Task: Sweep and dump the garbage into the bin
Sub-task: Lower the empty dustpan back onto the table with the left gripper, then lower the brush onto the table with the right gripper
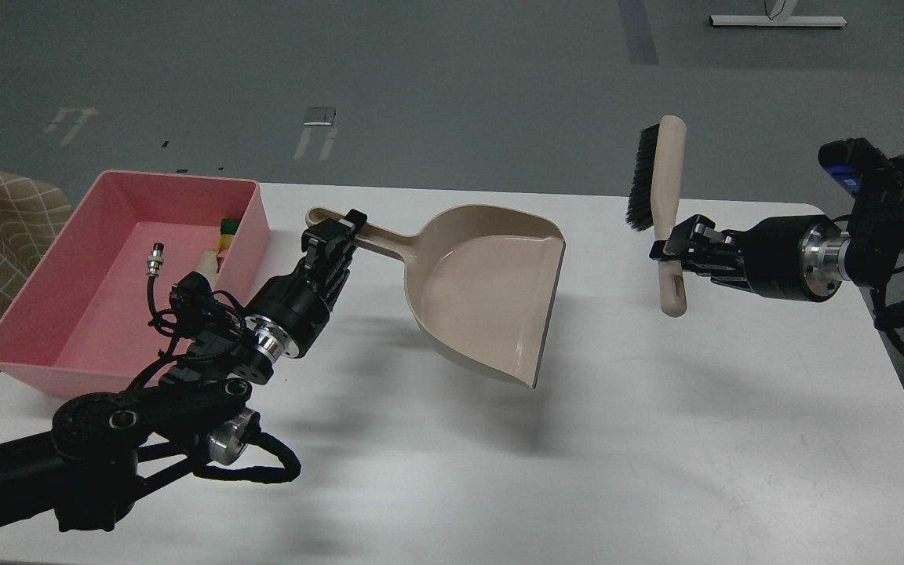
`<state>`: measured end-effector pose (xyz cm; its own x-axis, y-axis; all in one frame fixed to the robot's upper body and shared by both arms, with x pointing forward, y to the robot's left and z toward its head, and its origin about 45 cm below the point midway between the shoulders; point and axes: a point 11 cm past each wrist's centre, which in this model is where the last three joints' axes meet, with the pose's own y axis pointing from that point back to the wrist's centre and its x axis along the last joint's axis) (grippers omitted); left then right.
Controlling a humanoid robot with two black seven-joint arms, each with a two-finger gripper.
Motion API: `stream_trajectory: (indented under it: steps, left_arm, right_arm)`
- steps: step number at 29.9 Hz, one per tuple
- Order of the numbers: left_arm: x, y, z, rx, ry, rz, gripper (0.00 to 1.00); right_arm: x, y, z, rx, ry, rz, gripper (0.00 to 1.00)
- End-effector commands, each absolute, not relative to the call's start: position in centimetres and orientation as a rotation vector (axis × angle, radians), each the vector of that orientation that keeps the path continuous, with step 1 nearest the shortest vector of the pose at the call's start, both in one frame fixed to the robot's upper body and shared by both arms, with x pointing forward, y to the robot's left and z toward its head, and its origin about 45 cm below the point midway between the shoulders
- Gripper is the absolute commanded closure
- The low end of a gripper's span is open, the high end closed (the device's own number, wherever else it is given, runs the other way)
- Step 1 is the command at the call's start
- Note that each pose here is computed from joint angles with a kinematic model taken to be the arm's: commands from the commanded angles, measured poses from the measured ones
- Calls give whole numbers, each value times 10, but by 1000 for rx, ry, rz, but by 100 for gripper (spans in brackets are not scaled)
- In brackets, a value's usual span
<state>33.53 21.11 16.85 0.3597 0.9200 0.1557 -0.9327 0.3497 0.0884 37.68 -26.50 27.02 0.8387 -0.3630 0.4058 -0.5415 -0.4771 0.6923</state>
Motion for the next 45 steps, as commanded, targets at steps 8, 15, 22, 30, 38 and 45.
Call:
stream_trajectory:
  steps: [8,15,22,30,38,45]
  left_arm:
    - [336,209,157,256,-140,1143,100]
    - [339,214,155,269,-143,1156,100]
    - [341,213,150,280,-141,1164,100]
    - [347,217,137,309,-146,1191,100]
    - [349,216,128,325,-146,1205,100]
    - [350,212,123,328,-142,1208,100]
  right_arm:
    - [370,-263,257,2109,-618,229,98]
    - [357,-271,230,2046,-550,179,98]
    - [350,-275,216,2008,-511,161,97]
    - [343,-282,204,1975,-484,136,94]
    - [340,-289,195,1954,-486,107,93]
    - [335,-292,187,1947,-476,85,93]
